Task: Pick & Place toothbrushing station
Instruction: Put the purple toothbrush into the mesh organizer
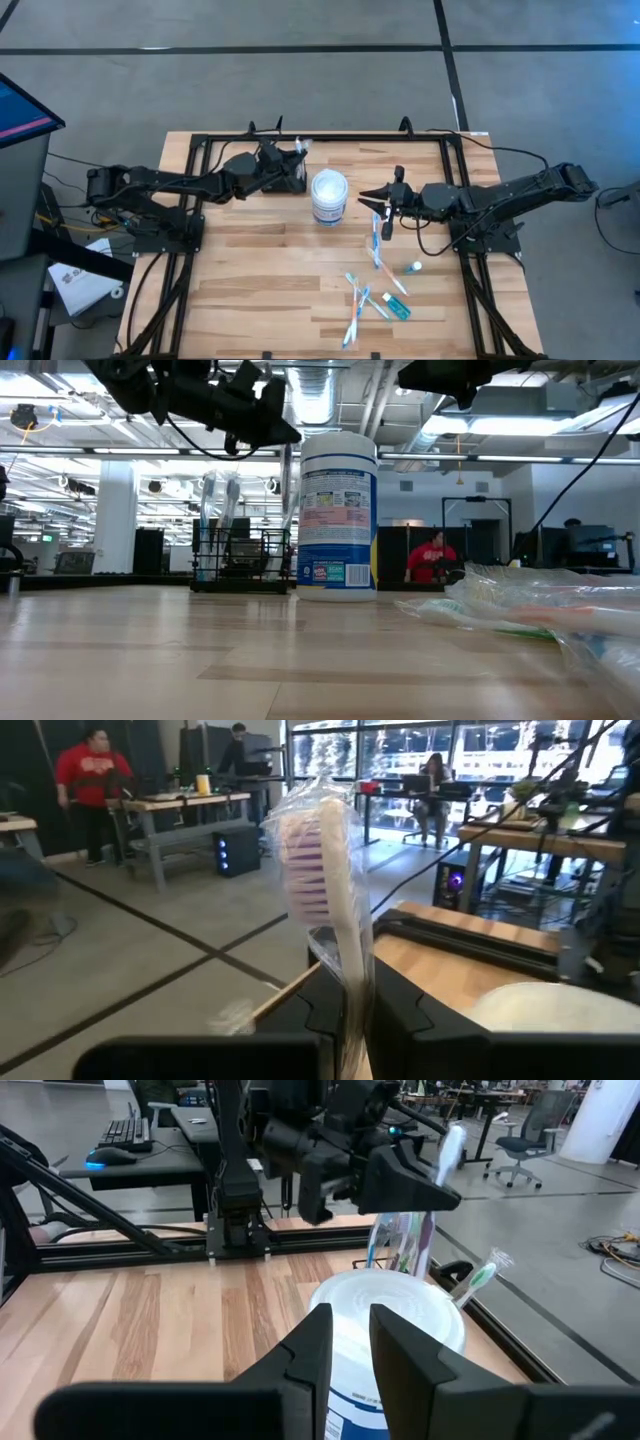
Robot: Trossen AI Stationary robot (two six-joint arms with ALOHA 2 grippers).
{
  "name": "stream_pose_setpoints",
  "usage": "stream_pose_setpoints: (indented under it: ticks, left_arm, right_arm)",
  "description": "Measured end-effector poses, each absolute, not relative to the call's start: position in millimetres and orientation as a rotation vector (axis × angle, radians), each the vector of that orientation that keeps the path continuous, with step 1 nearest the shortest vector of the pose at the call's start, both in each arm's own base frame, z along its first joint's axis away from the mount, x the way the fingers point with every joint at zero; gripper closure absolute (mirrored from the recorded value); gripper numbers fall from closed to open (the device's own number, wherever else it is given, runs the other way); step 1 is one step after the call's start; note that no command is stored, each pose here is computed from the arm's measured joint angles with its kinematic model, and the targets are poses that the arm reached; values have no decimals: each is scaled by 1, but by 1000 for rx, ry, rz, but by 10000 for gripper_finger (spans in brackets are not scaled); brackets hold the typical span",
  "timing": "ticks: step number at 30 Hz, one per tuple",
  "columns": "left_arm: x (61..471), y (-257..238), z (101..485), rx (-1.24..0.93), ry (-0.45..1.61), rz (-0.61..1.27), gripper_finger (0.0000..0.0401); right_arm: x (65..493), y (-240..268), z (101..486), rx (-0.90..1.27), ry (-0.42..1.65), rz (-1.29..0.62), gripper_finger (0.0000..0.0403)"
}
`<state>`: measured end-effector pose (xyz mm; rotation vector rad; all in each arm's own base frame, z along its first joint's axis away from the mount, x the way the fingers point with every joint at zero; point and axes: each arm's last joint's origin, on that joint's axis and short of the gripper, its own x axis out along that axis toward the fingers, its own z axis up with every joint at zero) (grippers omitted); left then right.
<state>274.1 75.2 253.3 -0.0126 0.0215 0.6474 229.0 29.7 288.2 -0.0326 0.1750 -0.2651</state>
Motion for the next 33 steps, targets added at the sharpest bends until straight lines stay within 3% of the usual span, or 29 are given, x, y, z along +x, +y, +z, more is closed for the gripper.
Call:
stream_pose_setpoints:
  ticks: [33]
  left_arm:
    - [260, 76, 223, -11, -23, 740, 384]
  right_arm:
    - [229, 30, 288, -44, 179, -264, 341]
